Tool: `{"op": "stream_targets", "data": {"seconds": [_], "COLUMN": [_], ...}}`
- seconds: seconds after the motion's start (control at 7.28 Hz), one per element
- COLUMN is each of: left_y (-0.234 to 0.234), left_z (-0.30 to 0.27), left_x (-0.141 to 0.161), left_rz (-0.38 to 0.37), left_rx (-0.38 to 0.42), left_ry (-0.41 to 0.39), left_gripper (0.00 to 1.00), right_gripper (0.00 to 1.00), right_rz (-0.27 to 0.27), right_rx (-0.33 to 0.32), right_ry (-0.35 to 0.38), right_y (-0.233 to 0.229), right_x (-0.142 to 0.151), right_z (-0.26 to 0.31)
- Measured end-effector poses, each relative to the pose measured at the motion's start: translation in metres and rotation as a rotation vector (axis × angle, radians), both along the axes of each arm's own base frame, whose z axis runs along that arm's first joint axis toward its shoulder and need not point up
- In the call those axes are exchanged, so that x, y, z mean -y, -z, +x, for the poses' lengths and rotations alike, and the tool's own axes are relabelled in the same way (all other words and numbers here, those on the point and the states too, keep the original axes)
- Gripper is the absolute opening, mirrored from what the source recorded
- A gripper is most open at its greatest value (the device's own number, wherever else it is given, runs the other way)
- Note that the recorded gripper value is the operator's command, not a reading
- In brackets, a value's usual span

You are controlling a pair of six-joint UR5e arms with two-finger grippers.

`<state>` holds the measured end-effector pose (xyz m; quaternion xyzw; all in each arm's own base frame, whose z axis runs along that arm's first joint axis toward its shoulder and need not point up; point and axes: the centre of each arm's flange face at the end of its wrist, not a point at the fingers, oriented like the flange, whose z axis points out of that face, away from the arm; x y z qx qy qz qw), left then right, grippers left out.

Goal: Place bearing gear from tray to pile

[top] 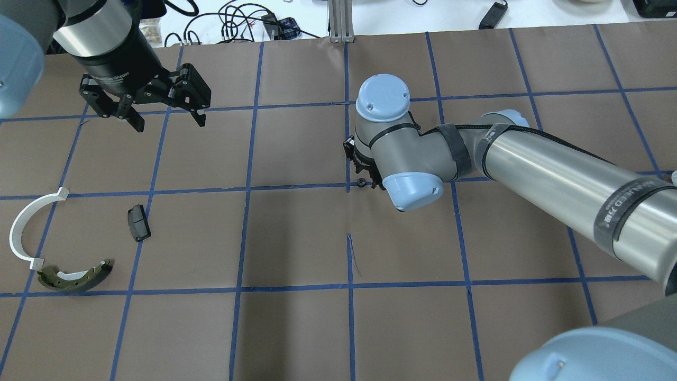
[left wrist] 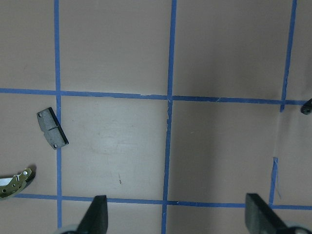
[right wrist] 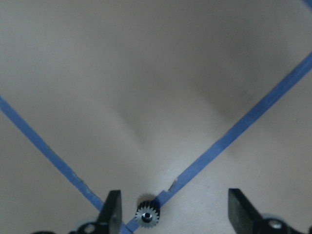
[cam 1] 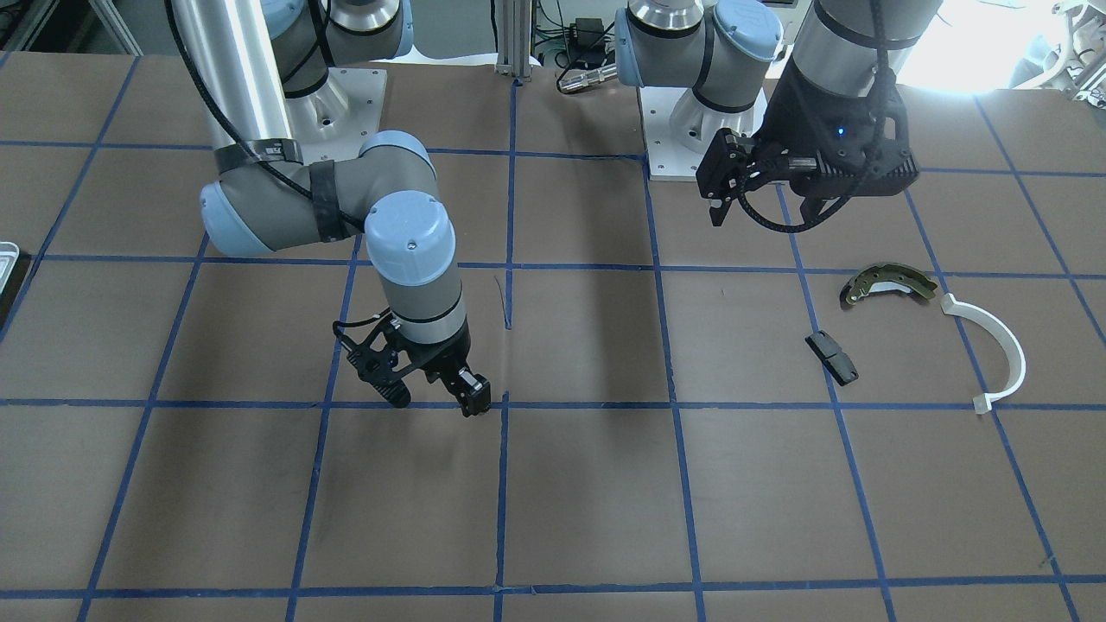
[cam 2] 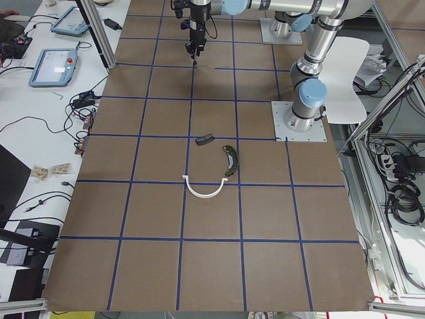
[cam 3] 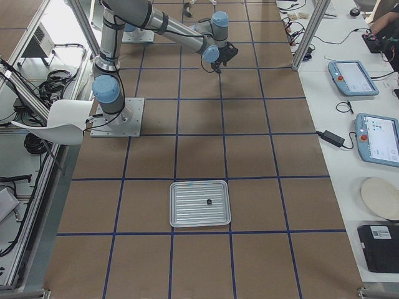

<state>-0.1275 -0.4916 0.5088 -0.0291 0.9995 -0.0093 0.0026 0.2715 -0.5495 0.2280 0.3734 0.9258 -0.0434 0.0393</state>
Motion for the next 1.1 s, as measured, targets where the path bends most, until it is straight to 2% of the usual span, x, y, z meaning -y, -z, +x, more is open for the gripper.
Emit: {"op": "stream_targets", "data": {"seconds": [0.27, 0.55, 0.82, 1.1], "left_y": [-0.002, 0.008, 0.044, 0.099], "left_z": [0.000, -0.017, -0.066, -0.135], "left_x": [0.000, 0.008, 0.028, 0.047], "left_rz": [-0.004, -0.006, -0.007, -0.008], "left_rx": [-0.004, -0.012, -0.018, -0.042], "left_ry": [-0.015, -0.037, -0.066, -0.093], "left_gripper": [1.00, 1.00, 1.00, 1.00], "right_gripper": [1.00, 1.00, 1.00, 0.97], "right_rz": [0.040, 0.080, 0.108, 0.123], "right_rx": [-0.034, -0.075, -0.115, -0.142], "right_ry": [-0.083, -0.212, -0.364, -0.480], "right_y": [-0.031, -0.049, -0.053, -0.053], "right_x": [0.025, 0.033, 0.016, -0.010], "right_z": [-0.113, -0.262, -0.405, -0.528]}}
